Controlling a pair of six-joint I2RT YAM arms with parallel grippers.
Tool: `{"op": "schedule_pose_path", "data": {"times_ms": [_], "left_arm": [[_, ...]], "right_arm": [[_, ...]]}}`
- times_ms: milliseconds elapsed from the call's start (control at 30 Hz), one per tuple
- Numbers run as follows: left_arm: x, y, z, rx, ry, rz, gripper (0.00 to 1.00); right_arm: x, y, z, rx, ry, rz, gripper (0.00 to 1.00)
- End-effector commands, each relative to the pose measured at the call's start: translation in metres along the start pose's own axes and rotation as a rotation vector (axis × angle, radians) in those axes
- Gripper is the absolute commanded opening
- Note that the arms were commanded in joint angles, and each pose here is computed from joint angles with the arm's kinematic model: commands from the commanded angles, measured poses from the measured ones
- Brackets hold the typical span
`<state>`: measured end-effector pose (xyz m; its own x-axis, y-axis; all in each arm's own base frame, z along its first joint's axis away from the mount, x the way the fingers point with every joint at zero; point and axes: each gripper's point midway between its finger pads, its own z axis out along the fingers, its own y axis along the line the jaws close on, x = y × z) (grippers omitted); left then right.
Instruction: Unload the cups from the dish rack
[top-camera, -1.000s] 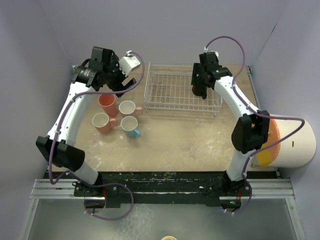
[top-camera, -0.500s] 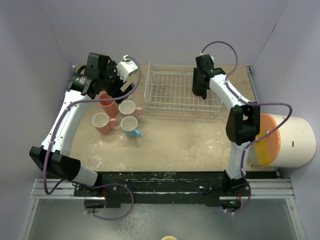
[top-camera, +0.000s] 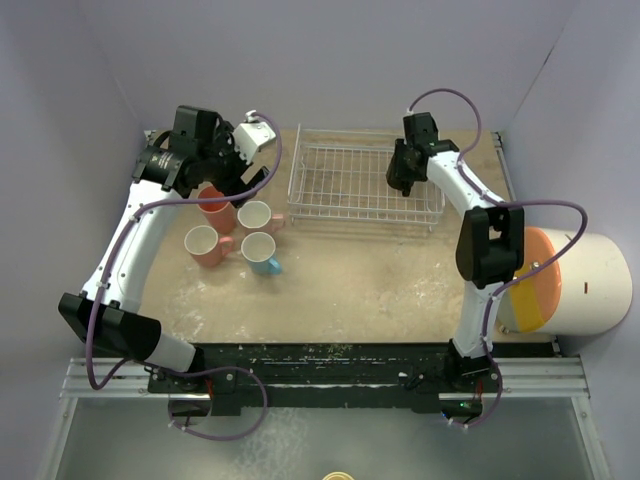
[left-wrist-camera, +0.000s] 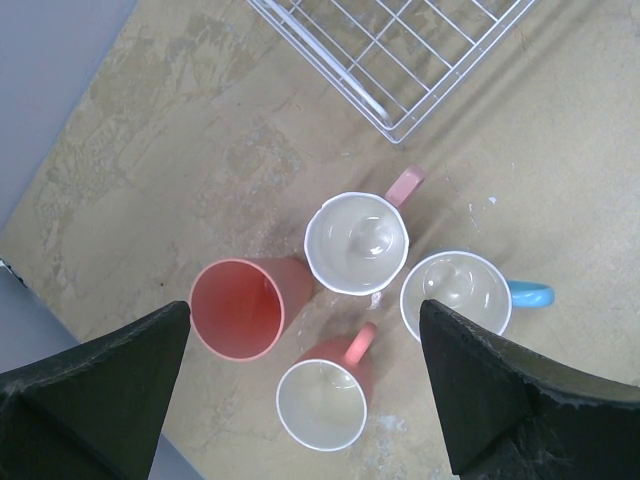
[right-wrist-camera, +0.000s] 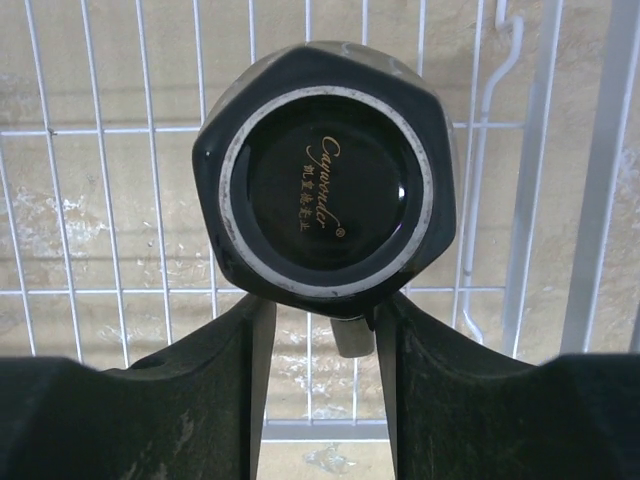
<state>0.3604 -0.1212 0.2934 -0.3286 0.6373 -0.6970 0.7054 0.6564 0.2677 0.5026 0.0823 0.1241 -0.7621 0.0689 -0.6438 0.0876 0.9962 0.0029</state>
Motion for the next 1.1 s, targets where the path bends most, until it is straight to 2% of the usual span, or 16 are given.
{"op": "schedule_pose_path", "data": {"times_ms": [0, 267, 467, 600, 700, 767, 800, 1067], "left_arm": [[-0.015, -0.002, -0.015, -0.004, -0.065, 0.004, 0.99], [-0.013, -0.005, -0.014, 0.013, -0.062, 0.005, 0.99], [-0.013, -0.007, -0.013, 0.023, -0.064, 0.007, 0.99], [-0.014, -0.004, -0.014, 0.006, -0.065, 0.01, 0.99], [-0.016, -0.003, -0.015, 0.0, -0.081, 0.01, 0.99], [-0.018, -0.005, -0.015, 0.005, -0.099, 0.014, 0.99], [-0.019, -0.007, -0.015, 0.014, -0.113, 0.02, 0.99], [-0.05, -0.03, -0.041, 0.059, -0.364, 0.16, 0.99]], "right_arm": [[-0.009, 0.01, -0.001, -0.045, -0.044, -0.007, 0.44], [-0.01, -0.007, -0.004, 0.058, -0.069, 0.007, 0.41], [-0.004, -0.005, 0.002, 0.073, -0.069, -0.005, 0.34], [-0.002, 0.001, 0.003, 0.064, -0.072, -0.013, 0.27], [-0.007, 0.006, -0.004, 0.058, -0.094, -0.019, 0.14], [-0.015, 0.011, -0.015, 0.051, -0.118, -0.027, 0.02], [-0.02, 0.015, -0.022, 0.042, -0.137, -0.029, 0.0], [-0.069, 0.065, -0.109, -0.139, -0.285, -0.014, 0.0]]}}
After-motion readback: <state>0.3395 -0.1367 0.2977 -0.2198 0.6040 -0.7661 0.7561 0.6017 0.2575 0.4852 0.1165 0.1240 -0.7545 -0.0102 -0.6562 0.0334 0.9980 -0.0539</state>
